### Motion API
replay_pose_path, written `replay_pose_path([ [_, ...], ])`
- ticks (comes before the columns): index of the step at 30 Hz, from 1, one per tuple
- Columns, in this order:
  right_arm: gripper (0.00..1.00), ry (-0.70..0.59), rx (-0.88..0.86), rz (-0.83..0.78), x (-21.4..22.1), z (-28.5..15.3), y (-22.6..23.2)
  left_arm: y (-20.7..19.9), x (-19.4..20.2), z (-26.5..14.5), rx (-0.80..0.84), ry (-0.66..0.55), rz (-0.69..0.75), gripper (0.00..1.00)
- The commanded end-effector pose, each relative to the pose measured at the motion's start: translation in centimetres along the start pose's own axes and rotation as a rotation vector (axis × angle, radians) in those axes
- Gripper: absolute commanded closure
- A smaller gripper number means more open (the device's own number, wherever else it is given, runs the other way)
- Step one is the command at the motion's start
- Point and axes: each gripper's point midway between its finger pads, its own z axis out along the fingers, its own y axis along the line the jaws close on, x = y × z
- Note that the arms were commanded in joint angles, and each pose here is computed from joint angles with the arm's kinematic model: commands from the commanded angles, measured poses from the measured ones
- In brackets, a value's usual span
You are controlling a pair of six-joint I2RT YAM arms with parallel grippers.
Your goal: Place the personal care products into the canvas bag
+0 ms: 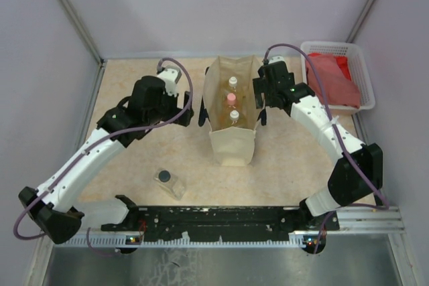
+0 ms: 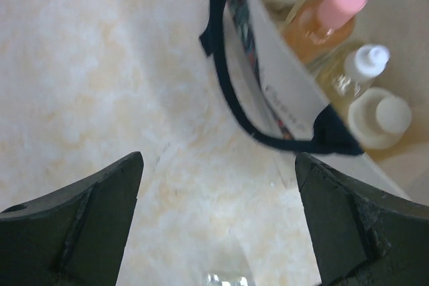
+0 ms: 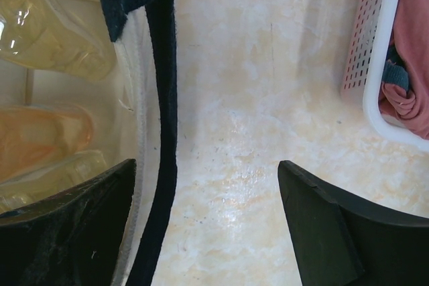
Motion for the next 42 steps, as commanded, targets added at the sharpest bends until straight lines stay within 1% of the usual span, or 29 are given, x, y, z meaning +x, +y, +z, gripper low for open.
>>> replay_pose_path([
  [1, 0.14, -0.044, -0.004, 0.021, -2.1, -0.3, -0.1, 2.2, 8.8, -3.8, -0.166, 0.338, -0.168, 0.0],
  [2, 0.14, -0.043, -0.003, 0.019, -2.2, -0.3, -0.1, 2.2, 10.5, -4.8, -0.192, 0.408, -0.221, 0.0],
  [4, 0.14, -0.043, 0.0, 0.016, -2.4, -0.2, -0.2, 2.0, 12.9, -6.7, -0.245, 0.482, -0.345, 0.0],
  [6, 0.14, -0.043, -0.003, 0.009, -2.5, -0.1, -0.1, 2.5, 14.4, -8.7, -0.307, 0.488, -0.45, 0.0],
  [11, 0.14, -0.031, -0.009, -0.006, -2.7, 0.5, 0.2, 4.2, 16.8, -13.4, -0.462, 0.42, -0.72, 0.0],
  [13, 0.14, -0.026, -0.017, -0.01, -2.7, 0.7, 0.4, 4.4, 17.9, -14.1, -0.491, 0.426, -0.767, 0.0],
  [17, 0.13, -0.024, -0.024, -0.011, -2.6, 0.8, 0.6, 4.9, 19.0, -14.1, -0.554, 0.464, -0.766, 0.0],
  [20, 0.13, -0.018, -0.021, -0.012, -2.3, 0.9, 0.6, 4.9, 19.0, -13.5, -0.562, 0.445, -0.789, 0.0],
  [25, 0.13, -0.018, -0.014, -0.015, -2.1, 0.7, 0.3, 4.0, 18.7, -11.7, -0.514, 0.398, -0.857, 0.0],
  [30, 0.12, -0.022, -0.01, -0.026, -2.2, 0.7, 0.2, 2.5, 16.5, -9.2, -0.4, 0.364, -0.832, 0.0],
  [34, 0.12, -0.028, -0.007, -0.03, -2.5, 0.6, 0.1, 1.6, 16.7, -8.6, -0.367, 0.411, -0.816, 0.0],
  [39, 0.12, -0.029, -0.001, -0.037, -2.7, 0.5, 0.0, 1.2, 16.9, -9.1, -0.351, 0.419, -0.849, 0.0],
  [42, 0.12, -0.024, -0.001, -0.043, -2.6, 0.5, 0.0, 0.8, 17.4, -9.4, -0.336, 0.448, -0.861, 0.0],
])
